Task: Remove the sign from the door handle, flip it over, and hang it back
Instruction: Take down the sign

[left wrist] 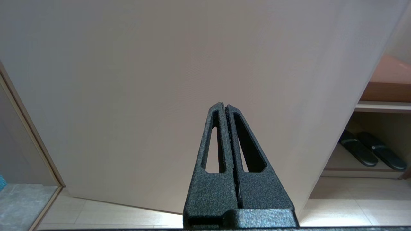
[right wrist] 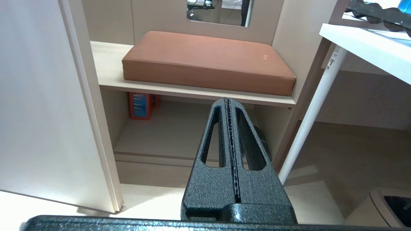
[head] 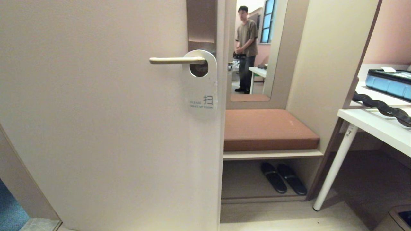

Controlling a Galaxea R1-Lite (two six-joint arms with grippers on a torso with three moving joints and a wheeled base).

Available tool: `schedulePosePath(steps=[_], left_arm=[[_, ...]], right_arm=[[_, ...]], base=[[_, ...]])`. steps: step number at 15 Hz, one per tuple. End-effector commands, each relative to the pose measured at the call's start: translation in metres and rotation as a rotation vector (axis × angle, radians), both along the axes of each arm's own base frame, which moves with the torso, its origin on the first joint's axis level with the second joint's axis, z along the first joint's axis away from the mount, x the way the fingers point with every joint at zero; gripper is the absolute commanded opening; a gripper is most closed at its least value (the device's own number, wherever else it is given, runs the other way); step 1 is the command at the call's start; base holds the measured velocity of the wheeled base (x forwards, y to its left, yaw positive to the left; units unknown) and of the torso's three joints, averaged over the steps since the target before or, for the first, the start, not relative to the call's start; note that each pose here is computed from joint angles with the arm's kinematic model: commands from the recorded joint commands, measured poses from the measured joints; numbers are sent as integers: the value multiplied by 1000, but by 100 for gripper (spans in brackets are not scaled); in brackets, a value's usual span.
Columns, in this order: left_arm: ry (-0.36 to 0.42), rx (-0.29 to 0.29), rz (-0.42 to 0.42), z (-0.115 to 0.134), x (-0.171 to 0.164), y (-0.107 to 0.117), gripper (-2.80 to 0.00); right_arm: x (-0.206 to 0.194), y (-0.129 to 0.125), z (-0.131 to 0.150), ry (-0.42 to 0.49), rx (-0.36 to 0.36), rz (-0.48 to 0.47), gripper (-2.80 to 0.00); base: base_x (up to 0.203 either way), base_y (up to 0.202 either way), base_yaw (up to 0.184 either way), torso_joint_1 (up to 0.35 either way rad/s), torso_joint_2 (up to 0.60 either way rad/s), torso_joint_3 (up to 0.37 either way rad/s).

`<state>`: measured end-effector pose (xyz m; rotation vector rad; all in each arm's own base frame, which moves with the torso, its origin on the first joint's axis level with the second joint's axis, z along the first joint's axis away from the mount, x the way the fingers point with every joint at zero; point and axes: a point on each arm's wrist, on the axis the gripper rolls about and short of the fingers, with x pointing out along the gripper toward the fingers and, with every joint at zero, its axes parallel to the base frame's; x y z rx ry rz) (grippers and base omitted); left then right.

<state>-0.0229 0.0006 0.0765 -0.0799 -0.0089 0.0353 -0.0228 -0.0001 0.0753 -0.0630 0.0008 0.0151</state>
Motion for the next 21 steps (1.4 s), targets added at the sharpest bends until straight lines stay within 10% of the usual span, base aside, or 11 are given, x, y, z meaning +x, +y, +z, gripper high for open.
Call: schedulePosePath(steps=[1, 21], left_arm=[[0, -1, 1, 0, 0, 0, -280], [-1, -1, 1, 0, 0, 0, -280]], right_arm=[[0, 0, 0, 0, 0, 0, -280], [-21, 0, 42, -31, 71, 21, -280]], base=[[0, 0, 0, 0, 0, 0], [0, 0, 0, 0, 0, 0]])
